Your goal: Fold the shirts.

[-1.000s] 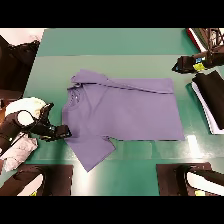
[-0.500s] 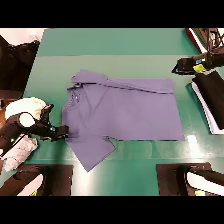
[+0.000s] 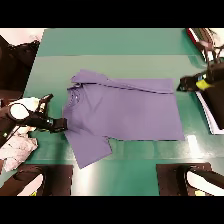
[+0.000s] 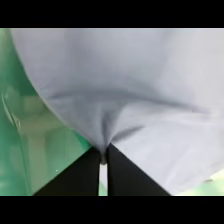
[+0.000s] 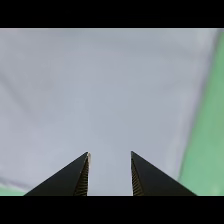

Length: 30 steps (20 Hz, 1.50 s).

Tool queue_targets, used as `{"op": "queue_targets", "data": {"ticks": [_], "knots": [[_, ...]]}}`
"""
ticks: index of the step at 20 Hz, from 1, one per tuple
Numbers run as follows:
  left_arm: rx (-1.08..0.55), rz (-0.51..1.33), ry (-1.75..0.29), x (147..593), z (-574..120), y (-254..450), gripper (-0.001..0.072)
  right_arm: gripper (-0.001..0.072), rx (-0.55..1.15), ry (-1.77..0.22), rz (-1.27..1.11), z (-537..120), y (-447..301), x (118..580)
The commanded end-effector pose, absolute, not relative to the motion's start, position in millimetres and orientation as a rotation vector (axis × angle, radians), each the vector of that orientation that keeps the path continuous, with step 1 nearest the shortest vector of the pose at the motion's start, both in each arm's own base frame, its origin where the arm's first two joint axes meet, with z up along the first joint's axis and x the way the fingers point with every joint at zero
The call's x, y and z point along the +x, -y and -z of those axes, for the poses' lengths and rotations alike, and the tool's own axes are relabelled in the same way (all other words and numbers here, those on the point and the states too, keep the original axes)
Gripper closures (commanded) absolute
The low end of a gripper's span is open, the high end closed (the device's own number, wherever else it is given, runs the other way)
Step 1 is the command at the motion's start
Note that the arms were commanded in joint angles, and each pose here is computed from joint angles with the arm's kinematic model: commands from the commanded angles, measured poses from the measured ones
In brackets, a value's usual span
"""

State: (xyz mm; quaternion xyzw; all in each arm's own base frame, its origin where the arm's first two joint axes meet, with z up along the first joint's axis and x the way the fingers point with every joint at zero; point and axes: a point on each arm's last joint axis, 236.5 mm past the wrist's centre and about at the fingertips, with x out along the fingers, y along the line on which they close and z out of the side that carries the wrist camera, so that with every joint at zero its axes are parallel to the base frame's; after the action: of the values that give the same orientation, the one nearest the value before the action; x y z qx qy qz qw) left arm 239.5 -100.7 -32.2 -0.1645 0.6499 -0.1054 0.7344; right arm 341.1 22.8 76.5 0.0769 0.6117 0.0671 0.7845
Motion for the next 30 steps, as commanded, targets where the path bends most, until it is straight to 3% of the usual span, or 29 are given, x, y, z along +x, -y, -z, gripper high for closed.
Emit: {"op": "queue_targets", "data": {"ticks": [1,2,4,5,21,23,27,30], "knots": [[-0.325,0.277,-1.365,256.2,8.7,103.0,0.0678,0.0407,0.277,-1.463,-0.025,-16.3,11.4,279.7],[-0.319,0.281,-1.358,257.6,8.5,102.9,0.0677,0.0395,0.316,-1.492,0.008,1.9,21.4,261.5],[-0.316,0.283,-1.351,258.9,8.2,102.9,0.0677,0.0255,0.373,-1.523,0.054,29.3,36.1,235.0],[-0.315,0.283,-1.350,259.3,8.2,102.8,0.0678,0.0238,0.402,-1.533,0.078,38.9,40.9,225.6],[-0.295,0.301,-1.342,259.8,8.0,103.0,0.0677,0.0262,0.489,-1.655,0.096,91.3,26.7,174.2],[-0.295,0.301,-1.342,259.8,7.9,103.1,0.0677,0.0350,0.489,-1.654,0.096,91.1,26.6,174.0],[-0.296,0.301,-1.342,259.8,7.8,103.3,0.0677,0.0683,0.482,-1.632,0.102,90.1,29.2,179.4],[-0.295,0.301,-1.322,264.9,4.0,103.2,0.0678,0.0696,0.464,-1.582,0.104,76.2,34.8,192.6]]}}
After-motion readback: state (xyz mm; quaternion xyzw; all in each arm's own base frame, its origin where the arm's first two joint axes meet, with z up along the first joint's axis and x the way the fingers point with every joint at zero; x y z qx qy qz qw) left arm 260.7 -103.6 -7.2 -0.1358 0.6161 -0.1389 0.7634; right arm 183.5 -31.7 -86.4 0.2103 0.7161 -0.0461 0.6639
